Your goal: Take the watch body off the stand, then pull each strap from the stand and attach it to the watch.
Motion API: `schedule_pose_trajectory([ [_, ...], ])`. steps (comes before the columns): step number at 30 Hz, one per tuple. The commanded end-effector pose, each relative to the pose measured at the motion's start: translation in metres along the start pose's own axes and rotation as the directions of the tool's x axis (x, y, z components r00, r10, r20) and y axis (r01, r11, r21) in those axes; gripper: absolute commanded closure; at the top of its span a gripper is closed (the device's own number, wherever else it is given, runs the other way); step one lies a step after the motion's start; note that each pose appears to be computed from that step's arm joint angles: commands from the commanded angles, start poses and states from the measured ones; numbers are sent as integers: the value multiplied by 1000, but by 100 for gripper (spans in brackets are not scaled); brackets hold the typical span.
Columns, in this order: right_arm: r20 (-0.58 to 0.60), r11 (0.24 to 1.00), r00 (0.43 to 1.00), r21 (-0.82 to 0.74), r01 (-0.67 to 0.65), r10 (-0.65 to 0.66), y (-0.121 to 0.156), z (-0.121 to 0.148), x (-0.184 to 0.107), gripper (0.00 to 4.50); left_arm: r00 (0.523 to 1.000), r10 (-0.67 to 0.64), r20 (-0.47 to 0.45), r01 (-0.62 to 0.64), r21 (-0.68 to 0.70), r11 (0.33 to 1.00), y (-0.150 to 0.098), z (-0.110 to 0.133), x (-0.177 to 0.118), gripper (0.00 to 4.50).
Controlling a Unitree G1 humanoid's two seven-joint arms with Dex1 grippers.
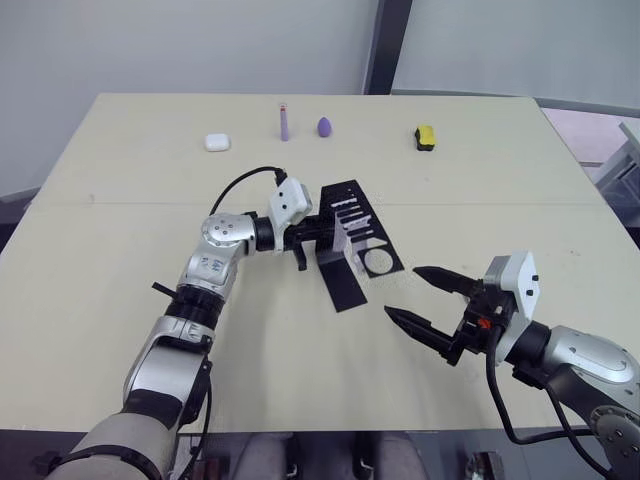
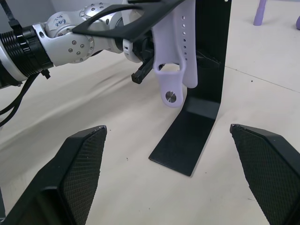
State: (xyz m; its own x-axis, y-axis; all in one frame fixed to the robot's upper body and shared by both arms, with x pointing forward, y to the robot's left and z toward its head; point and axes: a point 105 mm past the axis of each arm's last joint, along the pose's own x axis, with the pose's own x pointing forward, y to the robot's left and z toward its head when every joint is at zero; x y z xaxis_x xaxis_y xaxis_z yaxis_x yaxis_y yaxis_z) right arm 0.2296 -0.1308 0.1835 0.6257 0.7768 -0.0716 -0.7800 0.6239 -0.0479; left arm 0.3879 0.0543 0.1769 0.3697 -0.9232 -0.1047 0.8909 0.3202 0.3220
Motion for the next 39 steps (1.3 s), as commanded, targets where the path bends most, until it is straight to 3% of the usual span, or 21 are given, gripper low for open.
schedule_pose_trajectory([
  [1,24,999,1000,-42,17,-16,1,10,-3,0,997,56,58,-57,20,998,5,20,-6,441],
  [5,30,998,999,-46,45,-43,-1,11,-5,0,983,173,68,-171,-27,985,11,24,-13,441],
  [13,52,990,992,-72,118,-114,-13,13,-4,0,903,430,16,-422,-157,893,20,24,-13,441],
  [21,91,975,979,-114,191,-181,-26,20,6,0,829,555,-70,-559,-154,815,19,21,0,441],
  [27,109,962,967,-126,242,-229,-31,21,15,0,815,560,-150,-580,-167,798,15,21,12,441],
  [32,111,952,959,-135,273,-259,-29,20,23,0,820,552,-152,-572,-150,807,16,30,17,441],
  [39,148,925,921,-71,374,-361,-25,23,40,0,823,539,-181,-565,-154,811,7,10,15,441],
])
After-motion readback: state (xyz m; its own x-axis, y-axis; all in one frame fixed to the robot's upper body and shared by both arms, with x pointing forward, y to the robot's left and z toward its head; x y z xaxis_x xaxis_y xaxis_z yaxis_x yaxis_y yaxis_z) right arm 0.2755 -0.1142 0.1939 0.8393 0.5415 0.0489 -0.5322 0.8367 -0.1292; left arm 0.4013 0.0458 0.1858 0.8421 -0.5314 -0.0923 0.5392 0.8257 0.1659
